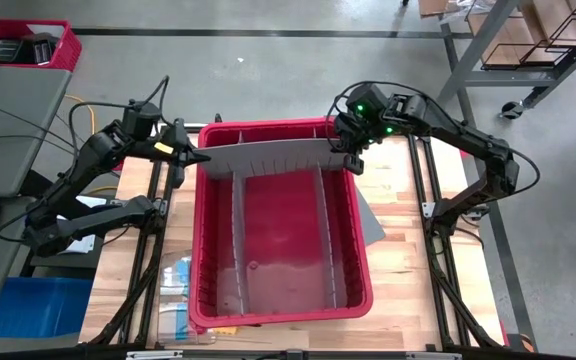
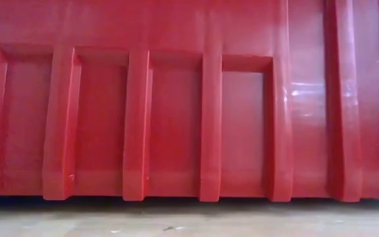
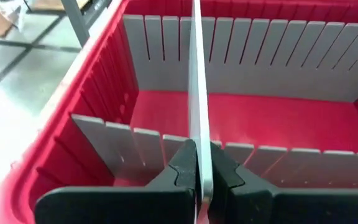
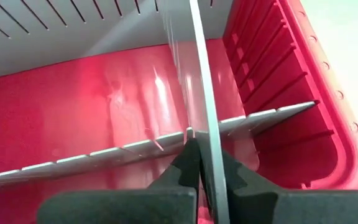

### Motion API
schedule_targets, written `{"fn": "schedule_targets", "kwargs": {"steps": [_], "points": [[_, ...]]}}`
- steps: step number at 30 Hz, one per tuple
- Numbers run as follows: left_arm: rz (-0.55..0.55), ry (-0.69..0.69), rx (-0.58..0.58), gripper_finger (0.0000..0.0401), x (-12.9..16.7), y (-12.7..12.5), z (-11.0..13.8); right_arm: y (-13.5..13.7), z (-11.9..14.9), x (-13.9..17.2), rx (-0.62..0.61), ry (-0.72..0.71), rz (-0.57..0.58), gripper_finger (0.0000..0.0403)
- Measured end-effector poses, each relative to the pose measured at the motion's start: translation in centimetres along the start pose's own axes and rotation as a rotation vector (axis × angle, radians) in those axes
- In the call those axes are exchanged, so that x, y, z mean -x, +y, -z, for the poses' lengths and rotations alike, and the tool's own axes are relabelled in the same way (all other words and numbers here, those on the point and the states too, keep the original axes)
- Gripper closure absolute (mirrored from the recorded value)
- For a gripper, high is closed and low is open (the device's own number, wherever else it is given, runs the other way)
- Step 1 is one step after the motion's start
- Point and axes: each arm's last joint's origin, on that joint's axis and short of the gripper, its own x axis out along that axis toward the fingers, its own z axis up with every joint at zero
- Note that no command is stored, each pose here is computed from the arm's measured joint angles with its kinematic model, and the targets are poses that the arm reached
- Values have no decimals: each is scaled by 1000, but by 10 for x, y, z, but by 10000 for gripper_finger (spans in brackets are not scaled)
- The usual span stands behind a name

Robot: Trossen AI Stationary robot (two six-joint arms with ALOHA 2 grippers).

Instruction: Sort Items/Unsort Items

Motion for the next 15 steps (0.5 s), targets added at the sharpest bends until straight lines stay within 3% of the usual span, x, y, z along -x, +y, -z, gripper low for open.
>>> {"fn": "schedule_targets", "kwargs": {"steps": [15], "points": [[-37, 68, -8, 400, -10, 5, 9, 11, -3, -15, -61, 42, -43, 403]]}}
